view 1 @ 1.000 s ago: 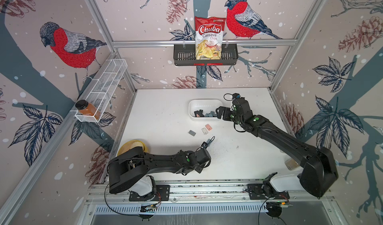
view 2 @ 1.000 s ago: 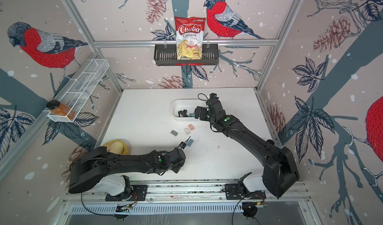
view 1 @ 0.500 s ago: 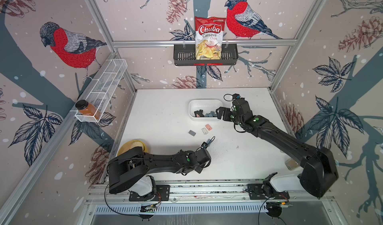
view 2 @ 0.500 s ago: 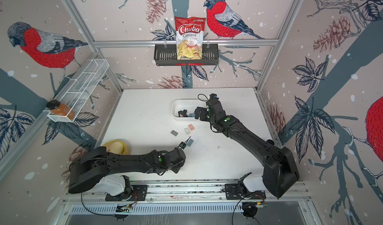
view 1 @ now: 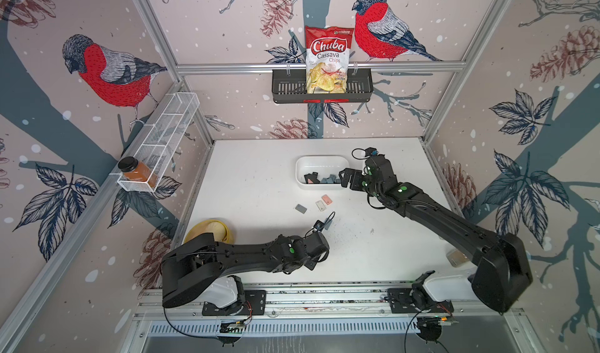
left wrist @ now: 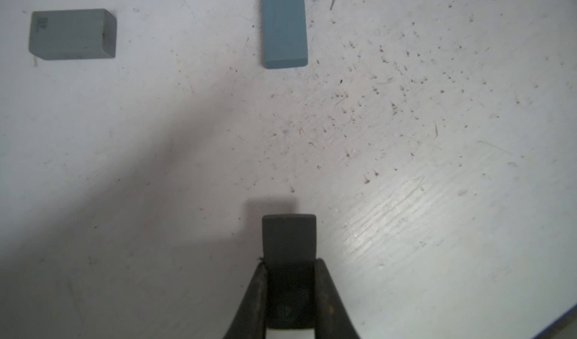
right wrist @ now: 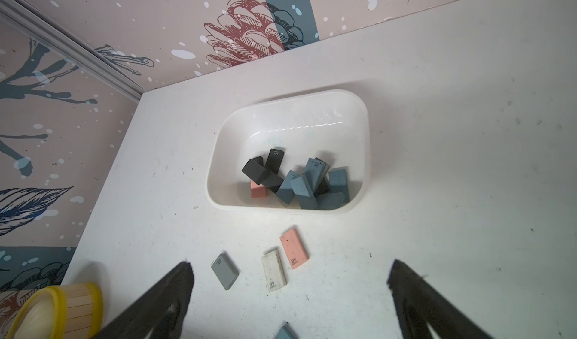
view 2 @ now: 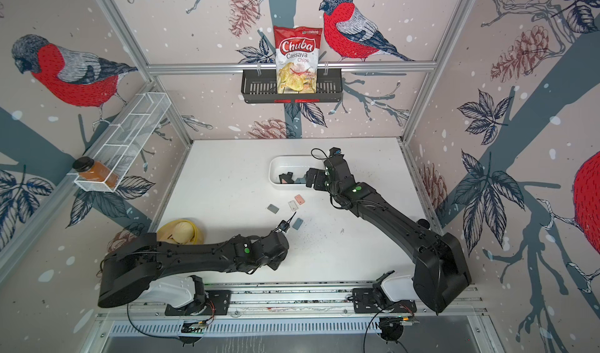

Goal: Put the eraser in the storage box
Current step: Pick up the eraser from the center of the board, then place the eraser in the storage box.

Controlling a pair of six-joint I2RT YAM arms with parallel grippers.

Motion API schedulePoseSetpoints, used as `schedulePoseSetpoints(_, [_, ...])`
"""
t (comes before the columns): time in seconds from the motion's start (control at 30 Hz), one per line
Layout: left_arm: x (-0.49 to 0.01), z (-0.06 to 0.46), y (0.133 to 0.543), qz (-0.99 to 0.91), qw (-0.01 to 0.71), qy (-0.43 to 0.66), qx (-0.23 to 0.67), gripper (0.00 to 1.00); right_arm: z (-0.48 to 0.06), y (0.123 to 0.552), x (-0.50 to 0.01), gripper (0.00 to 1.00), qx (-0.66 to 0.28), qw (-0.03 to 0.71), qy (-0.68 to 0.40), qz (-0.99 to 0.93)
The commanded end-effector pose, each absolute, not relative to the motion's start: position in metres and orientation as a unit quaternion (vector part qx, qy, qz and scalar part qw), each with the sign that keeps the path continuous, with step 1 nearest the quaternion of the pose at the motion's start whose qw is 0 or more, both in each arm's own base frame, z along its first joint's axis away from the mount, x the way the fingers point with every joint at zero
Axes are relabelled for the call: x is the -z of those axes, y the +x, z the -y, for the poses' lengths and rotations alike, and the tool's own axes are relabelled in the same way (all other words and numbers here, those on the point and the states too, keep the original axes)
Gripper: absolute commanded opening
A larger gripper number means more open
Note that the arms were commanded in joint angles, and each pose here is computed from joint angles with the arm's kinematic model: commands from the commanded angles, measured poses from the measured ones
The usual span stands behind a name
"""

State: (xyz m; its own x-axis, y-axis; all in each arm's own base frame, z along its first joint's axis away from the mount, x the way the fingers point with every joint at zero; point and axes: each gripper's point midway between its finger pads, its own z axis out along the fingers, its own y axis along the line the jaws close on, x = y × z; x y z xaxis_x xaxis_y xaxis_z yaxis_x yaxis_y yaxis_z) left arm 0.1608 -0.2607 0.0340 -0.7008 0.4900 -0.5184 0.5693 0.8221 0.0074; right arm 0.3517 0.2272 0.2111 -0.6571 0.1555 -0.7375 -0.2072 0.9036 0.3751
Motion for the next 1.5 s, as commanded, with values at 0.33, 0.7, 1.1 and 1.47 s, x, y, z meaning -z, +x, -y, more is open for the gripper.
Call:
schedulePoseSetpoints(0.33, [-0.060, 0.264, 0.173, -0.914, 0.296, 0.266, 0.076, 0.20, -0.210, 0.339, -0.196, 1.00, -0.201, 0.410, -0.003, -0.890])
schedulePoseSetpoints(0.7, [-0.094, 0.273, 0.193, -0.903, 0.340, 0.255, 0.060, 0.19, -0.190, 0.320, -0.196, 1.00, -0.201, 0.432, 0.004, -0.879])
schedulePoseSetpoints(1.1, [-0.111, 0.281, 0.229, -0.897, 0.356, 0.257, 0.045, 0.18, -0.170, 0.303, -0.194, 1.00, -0.194, 0.443, 0.017, -0.875])
schedulePoseSetpoints(1.47, [-0.149, 0.295, 0.295, -0.887, 0.395, 0.235, 0.039, 0.16, -0.160, 0.289, -0.191, 1.00, -0.202, 0.451, 0.025, -0.869])
